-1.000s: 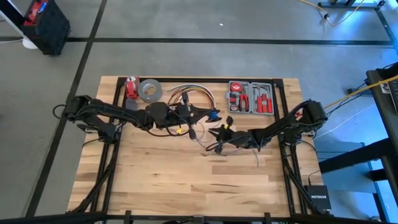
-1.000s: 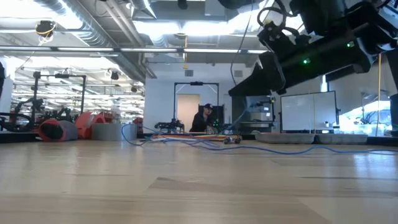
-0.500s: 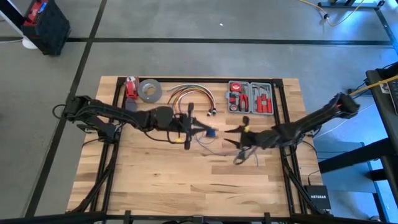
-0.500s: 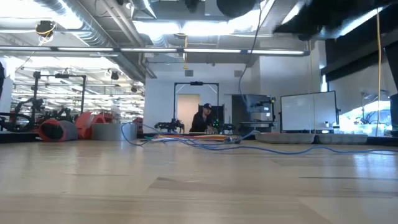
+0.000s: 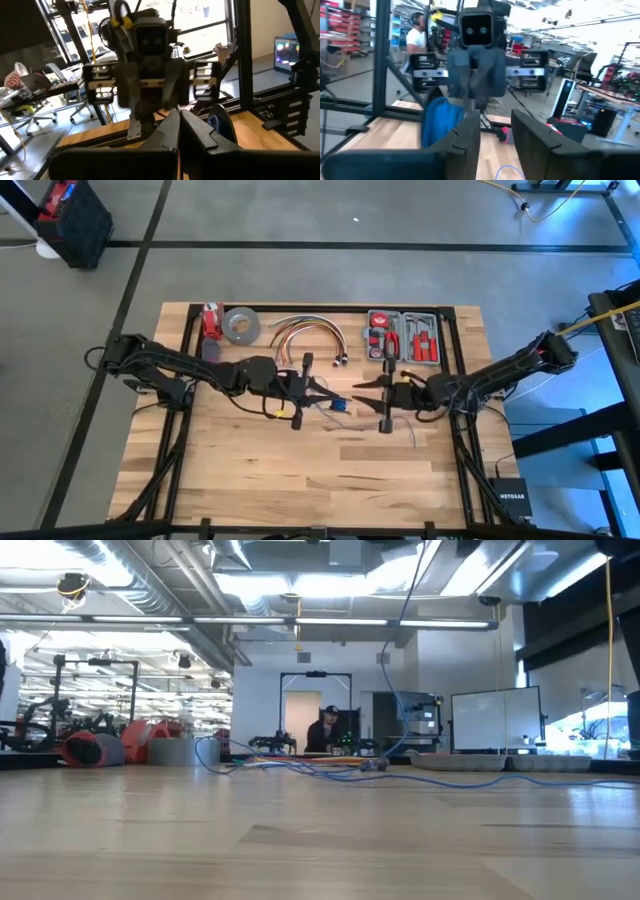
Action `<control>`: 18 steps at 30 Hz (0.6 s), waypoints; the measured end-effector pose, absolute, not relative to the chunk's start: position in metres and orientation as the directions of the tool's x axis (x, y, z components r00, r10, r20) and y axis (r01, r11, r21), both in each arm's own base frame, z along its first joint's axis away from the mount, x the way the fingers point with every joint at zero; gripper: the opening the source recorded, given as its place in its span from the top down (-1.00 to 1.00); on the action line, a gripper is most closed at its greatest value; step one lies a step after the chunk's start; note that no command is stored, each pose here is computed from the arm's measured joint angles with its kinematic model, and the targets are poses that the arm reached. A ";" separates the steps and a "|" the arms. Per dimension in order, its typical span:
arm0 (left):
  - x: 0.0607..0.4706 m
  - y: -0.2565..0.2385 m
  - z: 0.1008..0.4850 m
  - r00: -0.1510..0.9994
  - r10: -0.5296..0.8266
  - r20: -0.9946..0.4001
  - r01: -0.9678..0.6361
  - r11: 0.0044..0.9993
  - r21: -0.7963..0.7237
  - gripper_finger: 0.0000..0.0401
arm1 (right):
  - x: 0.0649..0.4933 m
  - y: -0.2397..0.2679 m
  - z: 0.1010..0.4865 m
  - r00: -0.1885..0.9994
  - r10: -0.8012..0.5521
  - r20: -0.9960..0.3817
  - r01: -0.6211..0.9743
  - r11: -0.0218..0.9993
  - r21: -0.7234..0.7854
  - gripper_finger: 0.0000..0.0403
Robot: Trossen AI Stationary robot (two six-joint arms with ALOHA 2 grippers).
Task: Coil cords
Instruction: Coil the blue wire on the black spool
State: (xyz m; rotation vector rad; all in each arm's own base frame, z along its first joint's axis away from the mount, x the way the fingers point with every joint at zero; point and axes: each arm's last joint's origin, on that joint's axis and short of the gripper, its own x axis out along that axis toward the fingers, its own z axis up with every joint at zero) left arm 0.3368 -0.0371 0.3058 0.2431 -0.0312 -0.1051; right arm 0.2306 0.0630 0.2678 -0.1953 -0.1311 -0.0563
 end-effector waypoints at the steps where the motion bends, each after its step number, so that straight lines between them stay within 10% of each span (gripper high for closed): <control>1: 0.337 -0.037 0.306 0.994 -0.107 0.018 0.100 0.965 0.241 1.00 | 0.233 0.063 0.266 0.990 -0.026 0.139 0.052 0.981 -0.187 0.46; 18: 0.337 -0.037 0.303 0.995 -0.104 -0.010 0.103 0.967 0.233 1.00 | 0.233 0.065 0.269 0.983 0.043 0.177 -0.017 0.989 -0.146 0.53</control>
